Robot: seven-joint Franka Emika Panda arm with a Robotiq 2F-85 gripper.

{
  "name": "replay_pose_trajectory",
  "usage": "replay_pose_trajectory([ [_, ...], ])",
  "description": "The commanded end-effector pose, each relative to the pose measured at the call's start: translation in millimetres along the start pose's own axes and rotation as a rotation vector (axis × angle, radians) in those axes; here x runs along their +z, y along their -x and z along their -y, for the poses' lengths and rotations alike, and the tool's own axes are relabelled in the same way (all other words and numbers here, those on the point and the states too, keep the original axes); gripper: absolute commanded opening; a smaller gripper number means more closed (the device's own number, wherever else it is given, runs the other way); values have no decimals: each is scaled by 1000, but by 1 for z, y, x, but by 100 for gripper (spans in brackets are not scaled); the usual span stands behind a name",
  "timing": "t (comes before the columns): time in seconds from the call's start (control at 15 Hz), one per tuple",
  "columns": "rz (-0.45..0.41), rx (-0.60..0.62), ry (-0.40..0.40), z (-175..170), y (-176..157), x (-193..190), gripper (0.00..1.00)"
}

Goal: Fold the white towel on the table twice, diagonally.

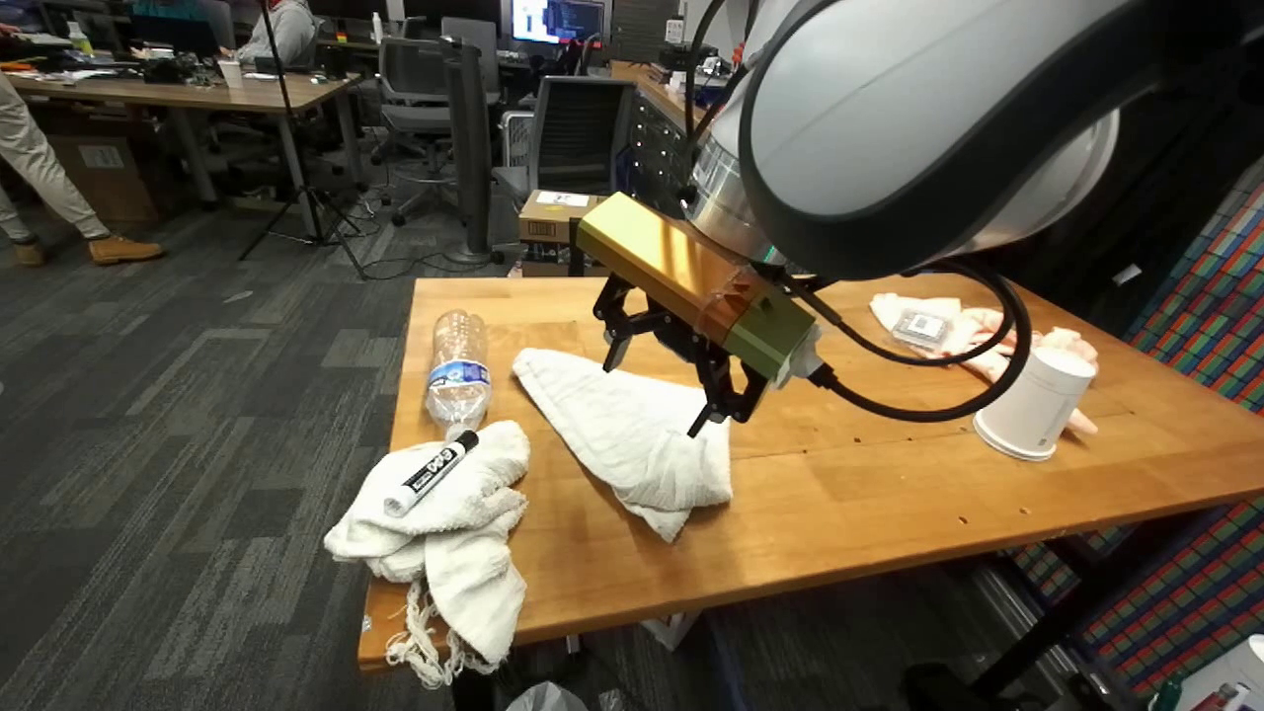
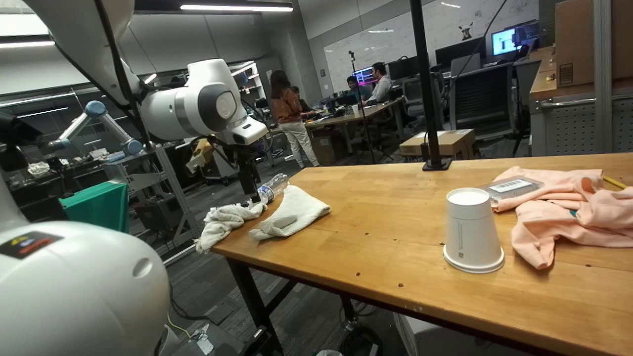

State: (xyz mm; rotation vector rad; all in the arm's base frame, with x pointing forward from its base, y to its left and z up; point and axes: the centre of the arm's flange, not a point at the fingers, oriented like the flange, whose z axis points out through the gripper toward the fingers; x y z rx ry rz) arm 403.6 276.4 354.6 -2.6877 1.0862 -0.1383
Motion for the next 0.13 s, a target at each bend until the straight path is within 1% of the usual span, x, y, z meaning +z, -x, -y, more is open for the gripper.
replay_pose_trajectory([
  [0.0, 0, 0, 0, 0, 0, 0, 100],
  [0.07, 0, 0, 0, 0, 0, 0, 100],
])
